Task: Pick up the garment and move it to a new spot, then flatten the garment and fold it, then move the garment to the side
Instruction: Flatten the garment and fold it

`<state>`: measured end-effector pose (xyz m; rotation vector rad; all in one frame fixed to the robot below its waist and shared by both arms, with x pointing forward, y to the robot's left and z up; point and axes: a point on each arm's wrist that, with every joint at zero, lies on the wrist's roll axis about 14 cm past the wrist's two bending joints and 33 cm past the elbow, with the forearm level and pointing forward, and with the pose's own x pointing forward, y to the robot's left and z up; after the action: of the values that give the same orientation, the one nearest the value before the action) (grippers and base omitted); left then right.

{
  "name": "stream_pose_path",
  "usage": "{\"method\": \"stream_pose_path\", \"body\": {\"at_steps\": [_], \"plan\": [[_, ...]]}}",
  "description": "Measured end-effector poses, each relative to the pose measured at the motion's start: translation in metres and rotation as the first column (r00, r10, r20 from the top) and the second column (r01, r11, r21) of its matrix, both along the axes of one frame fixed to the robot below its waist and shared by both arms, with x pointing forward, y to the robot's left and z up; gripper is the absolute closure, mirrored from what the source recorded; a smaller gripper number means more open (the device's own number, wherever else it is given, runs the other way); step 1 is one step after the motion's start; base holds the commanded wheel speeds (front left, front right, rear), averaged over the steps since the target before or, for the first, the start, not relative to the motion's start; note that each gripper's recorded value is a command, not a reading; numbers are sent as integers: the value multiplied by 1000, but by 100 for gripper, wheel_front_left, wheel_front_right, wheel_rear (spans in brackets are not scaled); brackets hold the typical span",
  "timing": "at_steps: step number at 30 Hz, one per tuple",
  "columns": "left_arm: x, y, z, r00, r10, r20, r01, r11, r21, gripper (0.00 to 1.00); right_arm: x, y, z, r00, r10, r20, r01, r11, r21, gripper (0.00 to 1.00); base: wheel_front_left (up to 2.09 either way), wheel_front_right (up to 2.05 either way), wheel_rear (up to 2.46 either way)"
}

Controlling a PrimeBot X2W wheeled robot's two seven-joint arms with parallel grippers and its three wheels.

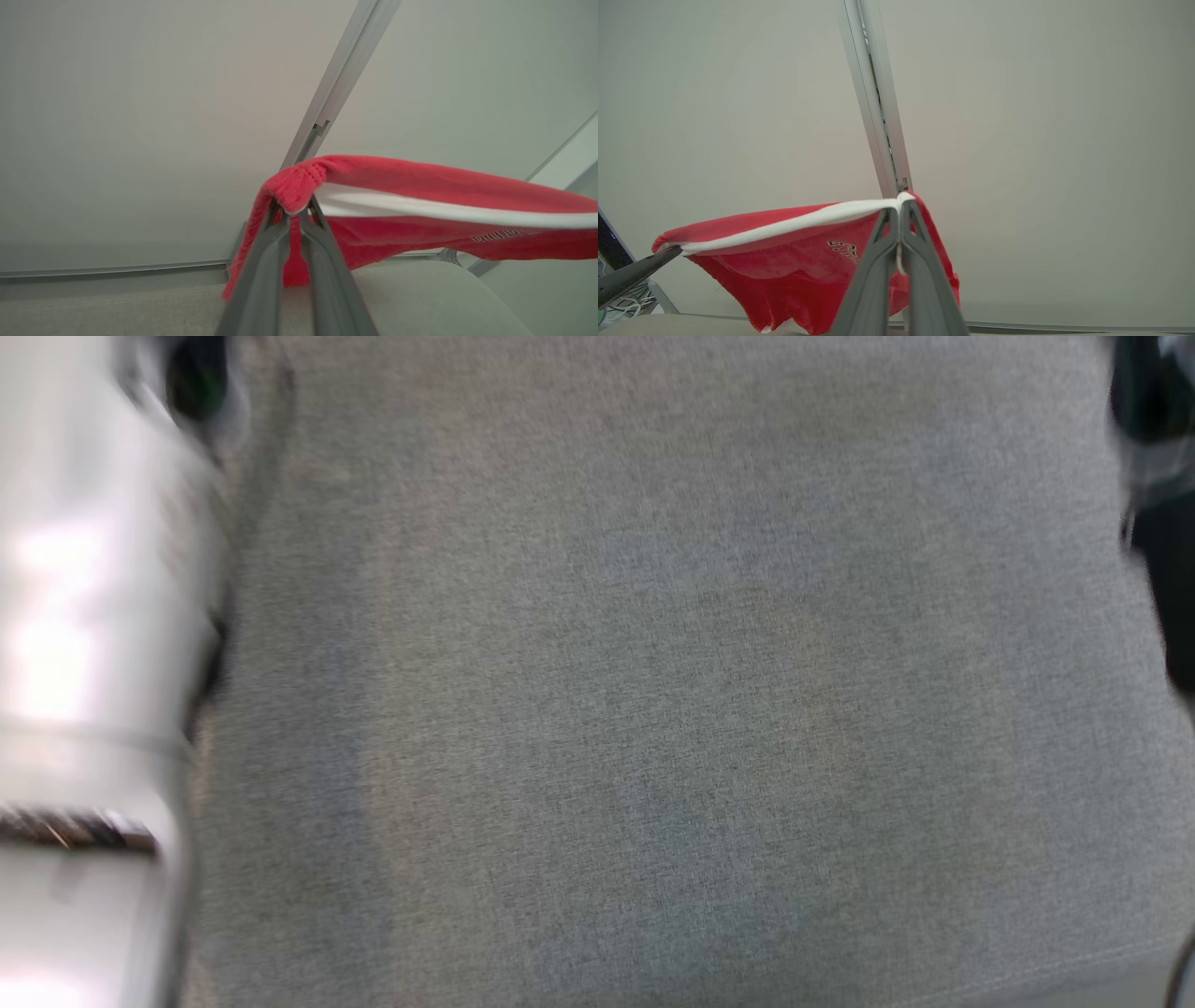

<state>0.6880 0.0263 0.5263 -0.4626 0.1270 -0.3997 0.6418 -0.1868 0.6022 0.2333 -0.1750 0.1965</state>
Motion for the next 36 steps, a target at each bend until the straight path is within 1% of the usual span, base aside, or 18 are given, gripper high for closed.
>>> {"method": "stream_pose_path", "body": {"at_steps": [2,6,7,9,10,13,14,16,18,21,23,25,27,29,32,36], "plan": [[-27,-9,-32,996,-39,-86,37,999,-14,100,-23,-4,-34,998,19,-65,-22,999,-42,100,0,0,0],[-80,-27,-49,980,-145,-140,132,986,-98,100,-71,-27,-72,990,35,-137,-47,995,-84,100,0,0,0],[-97,-26,-59,972,-166,-168,149,983,-107,100,-85,-32,-84,985,37,-167,-52,995,-89,100,0,0,0],[-134,-17,-83,954,-190,-233,167,979,-113,100,-117,-39,-105,973,39,-227,-53,997,-52,100,0,0,0],[-155,-14,-94,941,-204,-272,175,976,-128,100,-134,-40,-115,966,45,-256,-62,996,-59,100,0,0,0],[-216,-8,-114,909,-244,-338,215,969,-120,100,-180,-55,-130,949,24,-314,-51,996,-77,100,0,0,0],[-232,-6,-117,902,-245,-356,208,968,-141,100,-194,-55,-134,945,28,-326,-60,994,-89,100,0,0,0],[-268,-1,-129,884,-248,-398,206,968,-146,100,-222,-55,-146,931,27,-364,-65,993,-94,100,0,0,0],[-308,4,-141,859,-234,-455,180,971,-160,100,-259,-51,-164,908,31,-418,-77,993,-94,100,0,0,0],[-355,8,-150,835,-198,-513,129,978,-166,100,-312,-51,-187,867,25,-497,-80,993,-90,100,0,0,0],[-386,8,-151,816,-181,-550,74,975,-211,100,-339,-54,-192,855,6,-518,-52,996,-75,100,0,0,0],[-410,8,-152,798,-170,-578,38,972,-233,100,-359,-57,-194,847,-5,-531,-50,995,-88,100,0,0,0],[-414,14,-147,804,-137,-579,-6,971,-237,100,-370,-52,-195,842,2,-539,-49,996,-73,100,0,0,0],[-413,19,-144,807,-120,-579,-29,970,-243,100,-368,-50,-189,851,5,-525,-52,996,-76,100,0,0,0],[-403,22,-137,813,-104,-573,-57,965,-255,100,-346,-48,-175,877,15,-481,-65,994,-88,100,0,0,0],[-370,26,-124,845,-87,-527,-62,964,-258,100,-295,-27,-153,911,78,-404,-127,987,-96,100,0,0,0]]}}
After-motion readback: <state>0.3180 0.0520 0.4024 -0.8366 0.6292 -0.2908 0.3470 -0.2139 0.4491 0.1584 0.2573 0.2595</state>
